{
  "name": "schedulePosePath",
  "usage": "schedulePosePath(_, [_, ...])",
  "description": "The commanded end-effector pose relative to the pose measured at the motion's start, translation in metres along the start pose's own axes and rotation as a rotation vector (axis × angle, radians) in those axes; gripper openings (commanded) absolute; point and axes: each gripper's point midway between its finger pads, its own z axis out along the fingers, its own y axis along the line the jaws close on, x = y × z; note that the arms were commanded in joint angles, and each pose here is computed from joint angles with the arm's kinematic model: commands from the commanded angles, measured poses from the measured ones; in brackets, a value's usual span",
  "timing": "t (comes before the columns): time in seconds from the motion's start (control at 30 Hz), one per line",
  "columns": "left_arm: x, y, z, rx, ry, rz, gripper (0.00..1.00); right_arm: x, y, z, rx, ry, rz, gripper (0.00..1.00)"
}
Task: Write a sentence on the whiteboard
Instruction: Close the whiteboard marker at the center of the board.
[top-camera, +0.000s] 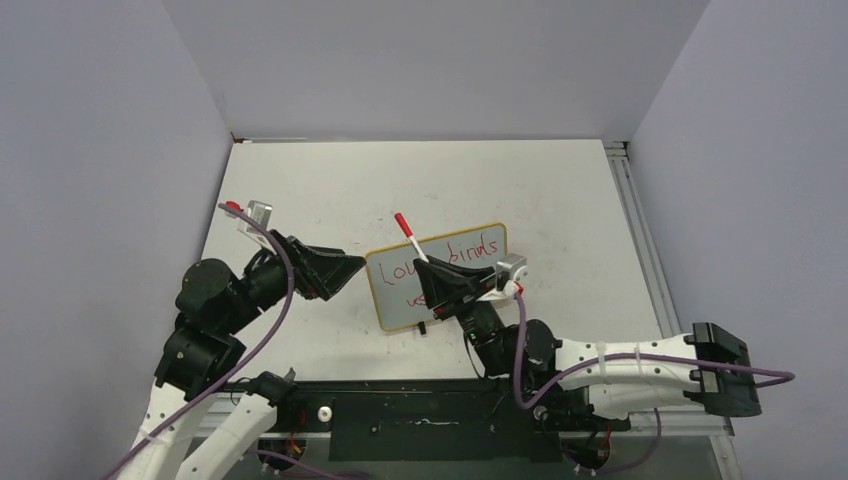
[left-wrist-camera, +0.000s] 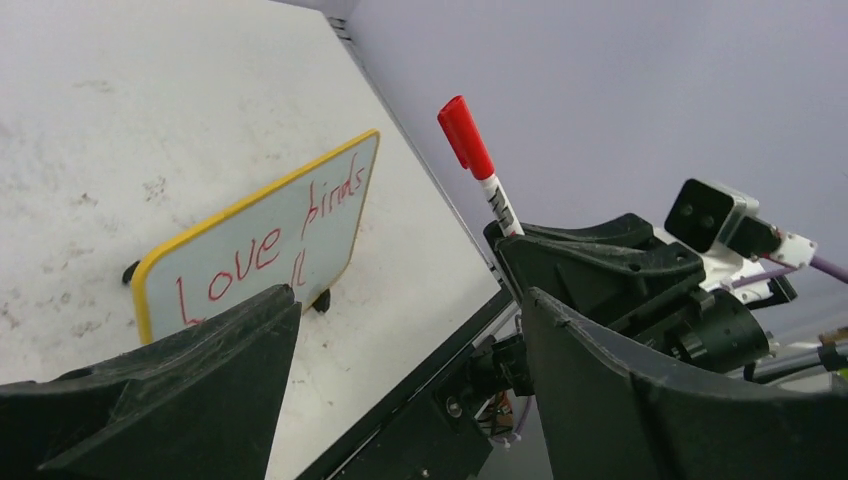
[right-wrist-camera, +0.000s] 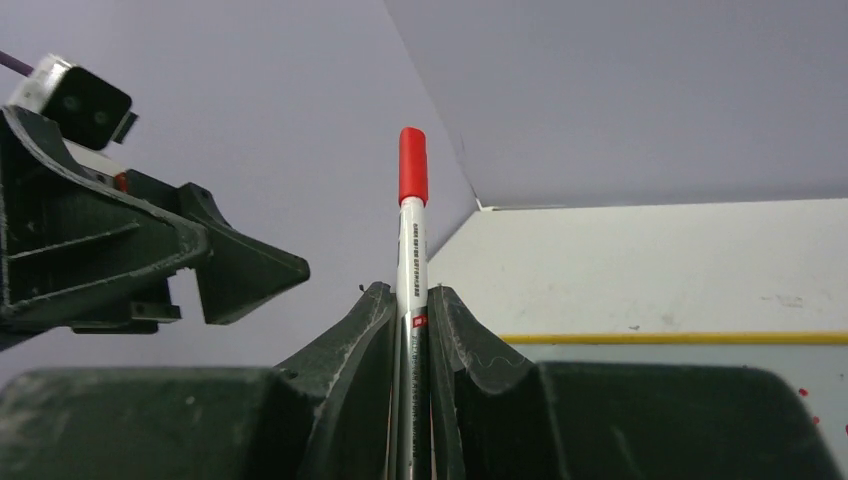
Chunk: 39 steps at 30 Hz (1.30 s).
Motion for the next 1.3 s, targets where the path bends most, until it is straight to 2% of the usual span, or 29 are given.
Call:
schedulePosePath(0.0, [-0.025, -0.058, 0.009, 0.28, -0.032, 0.153, 0.8, -0.02, 0.021, -0.006, -0.187, 0.003, 0.161, 0.05])
schedulePosePath(0.17, [-0.03, -0.085, 0.014, 0.429, -0.024, 0.16, 0.81, -0.042, 0.026, -0.009, -0.28, -0.019, 0.23, 0.05])
schedulePosePath(0.27, [-0.033, -0.092, 0.016, 0.465, -0.025, 0.169, 0.81, -0.048, 0.027, -0.009, -0.325, -0.021, 0.258, 0.05])
schedulePosePath(0.5, [-0.037, -0.101, 0.017, 0.51, -0.026, 0.159, 0.82, -0.056, 0.029, -0.007, -0.422, -0.017, 0.343, 0.05])
schedulePosePath(0.9, [-0.04, -0.098, 0.023, 0.484, -0.027, 0.161, 0.82, -0.058, 0.048, -0.013, -0.571, 0.011, 0.448, 0.05])
schedulePosePath(1.0, [-0.039, -0.1, 0.023, 0.494, -0.022, 0.163, 0.77, -0.055, 0.049, -0.01, -0.576, 0.024, 0.471, 0.05])
schedulePosePath(1.17, [-0.04, -0.104, 0.018, 0.513, -0.028, 0.165, 0.61, -0.053, 0.048, -0.007, -0.582, 0.027, 0.495, 0.05])
schedulePosePath(1.27, [-0.038, -0.102, 0.018, 0.508, -0.029, 0.16, 0.56, -0.055, 0.046, -0.007, -0.581, 0.021, 0.508, 0.05])
